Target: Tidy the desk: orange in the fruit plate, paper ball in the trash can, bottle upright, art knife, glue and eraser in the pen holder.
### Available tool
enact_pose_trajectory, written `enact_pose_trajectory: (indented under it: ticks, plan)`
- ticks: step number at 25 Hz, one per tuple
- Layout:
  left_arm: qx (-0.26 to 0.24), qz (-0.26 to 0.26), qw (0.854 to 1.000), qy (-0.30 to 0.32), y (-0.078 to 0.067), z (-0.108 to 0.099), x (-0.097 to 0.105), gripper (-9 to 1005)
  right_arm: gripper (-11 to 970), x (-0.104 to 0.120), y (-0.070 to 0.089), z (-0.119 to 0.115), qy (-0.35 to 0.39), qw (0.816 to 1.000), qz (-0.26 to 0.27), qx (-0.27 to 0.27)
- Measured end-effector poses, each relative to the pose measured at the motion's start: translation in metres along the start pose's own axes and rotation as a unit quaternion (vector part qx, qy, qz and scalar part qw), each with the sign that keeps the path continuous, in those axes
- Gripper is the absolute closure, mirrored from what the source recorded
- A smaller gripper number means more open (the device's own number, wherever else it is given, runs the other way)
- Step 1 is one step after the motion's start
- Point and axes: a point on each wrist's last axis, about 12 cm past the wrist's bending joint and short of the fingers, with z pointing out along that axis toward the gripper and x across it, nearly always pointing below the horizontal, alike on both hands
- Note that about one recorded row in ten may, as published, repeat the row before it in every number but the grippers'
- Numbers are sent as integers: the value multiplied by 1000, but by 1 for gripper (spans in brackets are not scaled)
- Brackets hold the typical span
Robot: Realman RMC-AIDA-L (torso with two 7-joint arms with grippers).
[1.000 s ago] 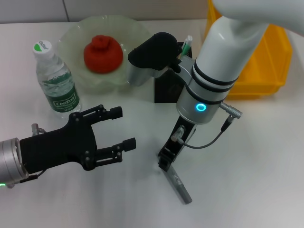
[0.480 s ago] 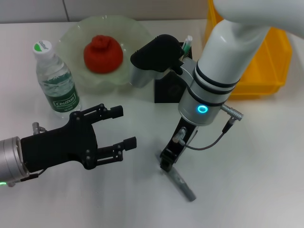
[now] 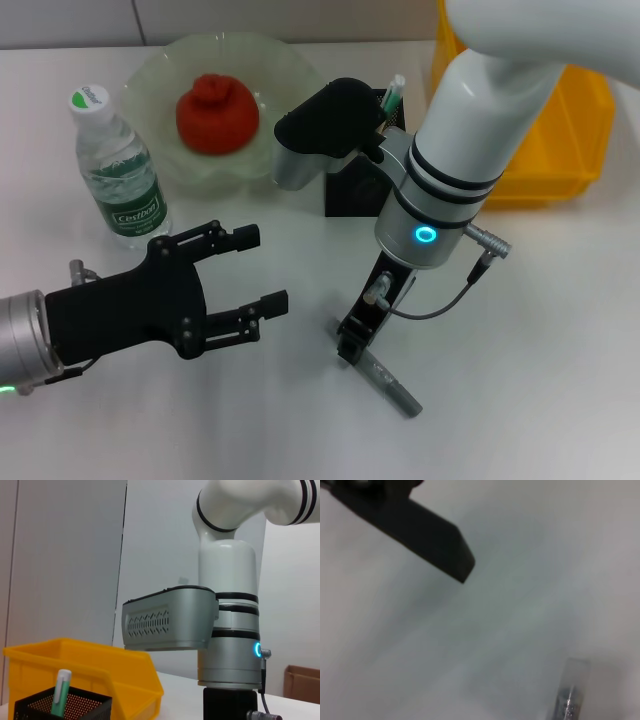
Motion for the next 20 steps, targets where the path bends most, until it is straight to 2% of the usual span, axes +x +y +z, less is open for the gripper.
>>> enact_pose_trajectory:
  ticks: [7,17,20]
  plan:
    - [0,-1,1000,0,-1,0,1,211,704,2,1,1,6,1000,-3,2]
    - [0,-1,1000,-1,-1,1,1,211,819,1,5,1,0,1000,-15,-1]
    - [0,-1,1000,-1,-1,1,1,211,822,1,10,-1,-13,1000,-26,-8]
